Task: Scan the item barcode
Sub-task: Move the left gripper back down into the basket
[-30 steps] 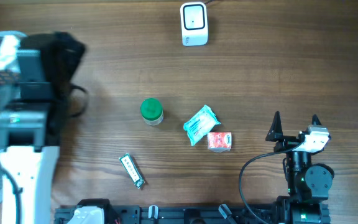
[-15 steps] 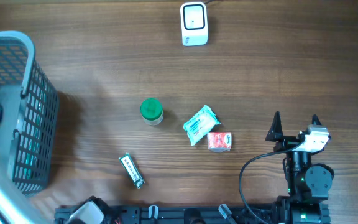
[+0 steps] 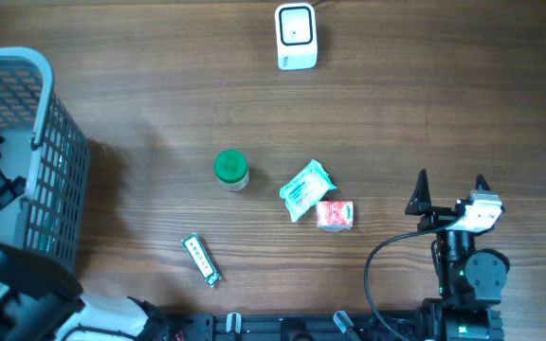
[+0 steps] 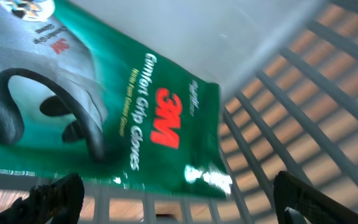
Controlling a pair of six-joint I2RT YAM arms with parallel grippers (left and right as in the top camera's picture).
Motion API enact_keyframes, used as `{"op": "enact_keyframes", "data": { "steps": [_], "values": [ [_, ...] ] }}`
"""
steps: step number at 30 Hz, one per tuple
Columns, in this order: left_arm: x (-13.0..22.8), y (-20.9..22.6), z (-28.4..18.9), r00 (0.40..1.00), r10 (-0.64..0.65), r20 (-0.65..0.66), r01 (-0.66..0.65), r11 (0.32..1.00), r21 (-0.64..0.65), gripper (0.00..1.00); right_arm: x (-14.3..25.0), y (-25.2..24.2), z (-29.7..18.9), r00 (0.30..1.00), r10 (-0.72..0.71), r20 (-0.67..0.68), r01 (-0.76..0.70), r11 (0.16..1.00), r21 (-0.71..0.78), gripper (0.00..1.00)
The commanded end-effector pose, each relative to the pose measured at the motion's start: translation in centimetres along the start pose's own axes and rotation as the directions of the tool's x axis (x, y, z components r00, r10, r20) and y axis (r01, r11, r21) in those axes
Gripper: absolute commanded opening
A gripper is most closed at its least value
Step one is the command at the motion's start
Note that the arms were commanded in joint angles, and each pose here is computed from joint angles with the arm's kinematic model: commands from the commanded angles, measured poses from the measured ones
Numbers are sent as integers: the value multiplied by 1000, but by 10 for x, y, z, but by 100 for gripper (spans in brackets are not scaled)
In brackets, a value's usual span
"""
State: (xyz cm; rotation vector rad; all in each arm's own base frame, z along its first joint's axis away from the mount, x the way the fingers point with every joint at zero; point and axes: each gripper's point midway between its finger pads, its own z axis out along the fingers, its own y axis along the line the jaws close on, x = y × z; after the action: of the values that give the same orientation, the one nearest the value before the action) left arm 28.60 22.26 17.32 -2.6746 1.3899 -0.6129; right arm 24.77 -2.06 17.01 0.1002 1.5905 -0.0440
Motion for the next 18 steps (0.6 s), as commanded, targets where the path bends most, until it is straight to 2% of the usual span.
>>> {"op": "enact_keyframes", "data": {
  "steps": [1, 6, 10, 15, 18],
  "values": [
    [-12, 5, 18, 994, -111, 10, 111, 992, -63, 92, -1, 0, 0, 1000, -9, 5, 9, 1000, -3, 100],
    [-30, 16, 28, 988, -117, 99, 128, 985, -116, 98, -1, 0, 0, 1000, -9, 6, 9, 1000, -3, 100],
    [-29, 25, 29, 987, -123, 98, 137, 979, -153, 99, -1, 0, 0, 1000, -9, 5, 9, 1000, -3, 100],
    [-17, 33, 28, 988, -145, 44, 151, 970, -189, 100, -1, 0, 0, 1000, -9, 5, 9, 1000, -3, 100],
    [-7, 28, 27, 985, -166, -34, 158, 972, -171, 100, -1, 0, 0, 1000, -9, 5, 9, 1000, -3, 100]
  ]
}}
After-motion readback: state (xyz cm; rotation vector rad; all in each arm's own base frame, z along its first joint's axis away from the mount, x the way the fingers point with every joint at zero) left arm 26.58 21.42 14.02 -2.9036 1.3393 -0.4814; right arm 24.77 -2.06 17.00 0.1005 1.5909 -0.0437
